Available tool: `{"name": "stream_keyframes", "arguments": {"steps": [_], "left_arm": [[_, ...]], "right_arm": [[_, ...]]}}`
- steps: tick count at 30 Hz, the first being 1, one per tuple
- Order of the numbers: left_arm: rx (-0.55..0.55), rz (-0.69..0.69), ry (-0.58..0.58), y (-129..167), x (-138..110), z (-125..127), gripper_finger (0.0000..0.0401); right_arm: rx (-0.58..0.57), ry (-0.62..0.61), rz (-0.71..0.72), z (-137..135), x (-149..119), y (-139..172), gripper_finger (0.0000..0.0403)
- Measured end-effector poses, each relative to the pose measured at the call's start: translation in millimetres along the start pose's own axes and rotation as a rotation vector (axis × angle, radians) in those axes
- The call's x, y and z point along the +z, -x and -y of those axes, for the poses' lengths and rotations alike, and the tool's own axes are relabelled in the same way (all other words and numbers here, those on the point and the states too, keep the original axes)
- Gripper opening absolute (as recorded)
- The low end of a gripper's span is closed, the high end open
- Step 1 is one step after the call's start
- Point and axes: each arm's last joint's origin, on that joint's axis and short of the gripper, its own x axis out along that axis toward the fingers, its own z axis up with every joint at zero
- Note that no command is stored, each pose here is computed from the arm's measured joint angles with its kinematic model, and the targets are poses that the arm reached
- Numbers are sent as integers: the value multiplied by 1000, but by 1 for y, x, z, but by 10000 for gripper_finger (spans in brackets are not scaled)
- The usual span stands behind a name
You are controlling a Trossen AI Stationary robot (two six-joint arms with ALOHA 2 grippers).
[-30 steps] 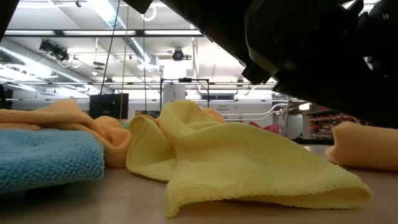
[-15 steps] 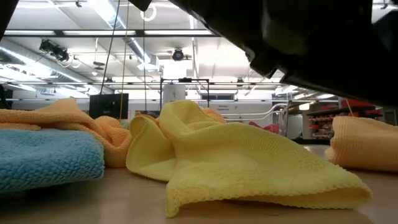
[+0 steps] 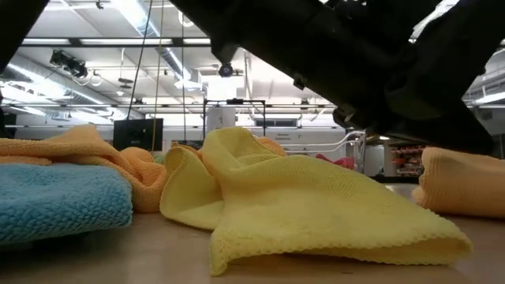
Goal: Fold microfiber towels
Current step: Fold the right orange microfiber cloth
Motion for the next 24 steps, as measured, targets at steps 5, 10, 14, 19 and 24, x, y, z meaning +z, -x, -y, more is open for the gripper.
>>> {"name": "stream_keyframes", "arguments": {"steps": [5,10,14,19,24], "left_arm": [[38,-31,-1,-9,-6,-21,52],[68,-56,9,-14,-9,-38,49],[76,-88,9,-15,-13,-42,48],[85,-121,25,-16,-16,-48,45],[88,-144,23,-16,-19,-49,45]], "right_arm": [[-7,-1,-19,-1,-2,-3,141],[-104,19,-43,6,-3,-9,141],[-183,28,-79,12,-3,-19,141],[-245,27,-108,17,-2,-26,141],[-277,46,-131,21,-7,-16,141]]}}
